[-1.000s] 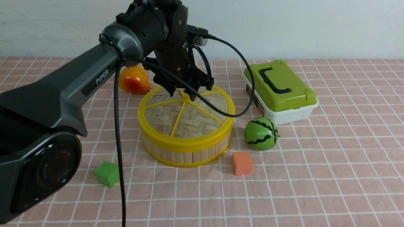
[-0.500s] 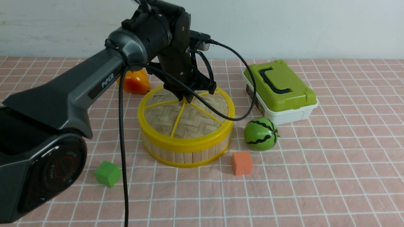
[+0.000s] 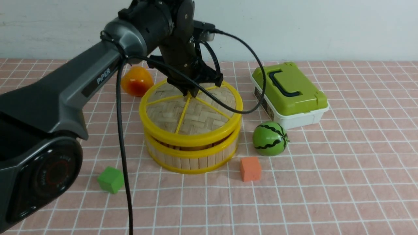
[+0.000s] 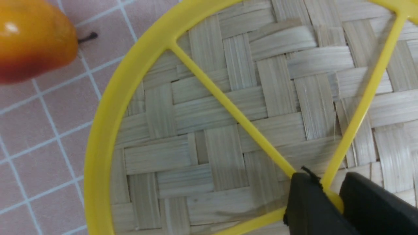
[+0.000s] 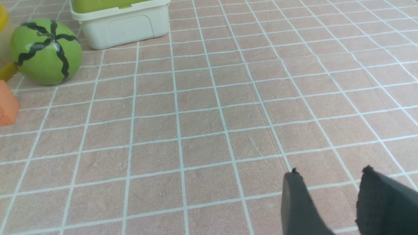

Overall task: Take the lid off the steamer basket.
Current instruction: Use the left arm to lift the lid of the steamer, then use the left arm to place the steamer lid on the table

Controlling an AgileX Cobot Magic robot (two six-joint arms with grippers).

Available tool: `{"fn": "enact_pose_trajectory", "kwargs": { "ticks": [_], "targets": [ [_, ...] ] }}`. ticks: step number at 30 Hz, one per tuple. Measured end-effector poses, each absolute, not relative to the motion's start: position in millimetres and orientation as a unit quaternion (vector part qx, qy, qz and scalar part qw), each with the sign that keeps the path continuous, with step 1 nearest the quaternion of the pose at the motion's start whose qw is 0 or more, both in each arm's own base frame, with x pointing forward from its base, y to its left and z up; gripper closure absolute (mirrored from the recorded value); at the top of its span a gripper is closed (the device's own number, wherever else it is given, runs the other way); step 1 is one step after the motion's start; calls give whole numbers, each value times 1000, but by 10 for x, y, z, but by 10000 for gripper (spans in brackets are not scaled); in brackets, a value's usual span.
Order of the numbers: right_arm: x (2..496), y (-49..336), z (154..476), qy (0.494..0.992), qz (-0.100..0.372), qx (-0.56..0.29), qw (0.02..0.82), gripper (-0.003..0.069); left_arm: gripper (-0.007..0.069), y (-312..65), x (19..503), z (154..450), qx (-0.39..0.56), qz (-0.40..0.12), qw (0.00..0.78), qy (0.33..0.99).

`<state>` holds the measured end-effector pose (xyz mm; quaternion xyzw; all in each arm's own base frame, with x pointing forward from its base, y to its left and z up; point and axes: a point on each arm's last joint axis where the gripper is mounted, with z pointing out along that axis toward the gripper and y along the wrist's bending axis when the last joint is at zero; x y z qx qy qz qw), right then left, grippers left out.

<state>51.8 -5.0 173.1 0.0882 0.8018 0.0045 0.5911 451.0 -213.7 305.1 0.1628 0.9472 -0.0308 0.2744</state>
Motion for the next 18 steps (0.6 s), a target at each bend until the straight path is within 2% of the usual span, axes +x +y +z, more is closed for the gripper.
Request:
{"fn": "enact_pose_trajectory", "kwargs": {
  "ticks": [4,8,10,18],
  "targets": [
    [518,-50,1731,802,4,88,591,417,522,-2022,4369,3562,156,-22,324,933],
    [518,-50,1731,802,4,88,591,417,522,-1870,4305,3811,150,6,352,924],
    [518,-50,1731,802,4,88,591,417,522,-1800,4318,3839,142,10,356,923],
    [518,-50,1731,802,4,88,591,417,522,-850,4582,3822,36,16,344,938]
  ]
}}
